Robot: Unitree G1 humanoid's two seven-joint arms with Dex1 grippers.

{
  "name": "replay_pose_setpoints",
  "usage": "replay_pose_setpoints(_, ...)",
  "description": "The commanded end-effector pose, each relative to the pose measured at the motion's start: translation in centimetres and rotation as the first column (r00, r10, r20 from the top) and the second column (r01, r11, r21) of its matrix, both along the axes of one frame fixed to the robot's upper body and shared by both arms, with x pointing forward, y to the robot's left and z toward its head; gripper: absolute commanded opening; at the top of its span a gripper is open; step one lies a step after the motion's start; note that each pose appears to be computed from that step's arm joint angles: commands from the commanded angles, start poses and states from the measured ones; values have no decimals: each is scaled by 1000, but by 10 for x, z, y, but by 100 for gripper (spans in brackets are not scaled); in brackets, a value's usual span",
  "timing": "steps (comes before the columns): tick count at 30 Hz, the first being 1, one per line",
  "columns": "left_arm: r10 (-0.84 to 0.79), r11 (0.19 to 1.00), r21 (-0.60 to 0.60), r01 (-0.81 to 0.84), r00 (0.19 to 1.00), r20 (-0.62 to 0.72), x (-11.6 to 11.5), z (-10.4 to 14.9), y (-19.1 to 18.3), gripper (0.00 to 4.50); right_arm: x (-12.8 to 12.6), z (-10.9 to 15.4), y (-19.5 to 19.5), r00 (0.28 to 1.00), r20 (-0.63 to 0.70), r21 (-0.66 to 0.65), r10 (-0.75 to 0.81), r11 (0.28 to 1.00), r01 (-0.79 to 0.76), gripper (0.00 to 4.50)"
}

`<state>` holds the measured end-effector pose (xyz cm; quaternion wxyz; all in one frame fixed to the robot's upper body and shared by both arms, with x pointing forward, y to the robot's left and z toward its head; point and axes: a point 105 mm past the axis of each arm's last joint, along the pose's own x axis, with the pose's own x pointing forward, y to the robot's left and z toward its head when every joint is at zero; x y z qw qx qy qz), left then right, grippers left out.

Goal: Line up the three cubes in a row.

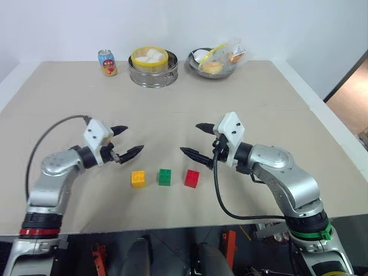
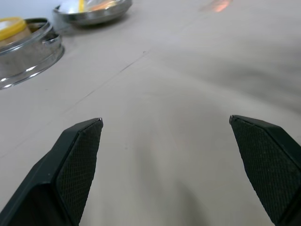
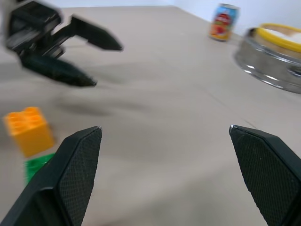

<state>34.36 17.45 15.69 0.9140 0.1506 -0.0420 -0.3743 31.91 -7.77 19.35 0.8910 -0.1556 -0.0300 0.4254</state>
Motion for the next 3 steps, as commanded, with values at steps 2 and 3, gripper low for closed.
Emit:
replay_pose_setpoints(2,47,999,20,-49,994,96,9,12,1,446,7,16,-24,987,78,43,-139,990,136,450)
replay_pose_setpoints(3,36,999,21,-38,994,104,8,12,0,446,7,15,-27,985,76,42,-152,988,150,450)
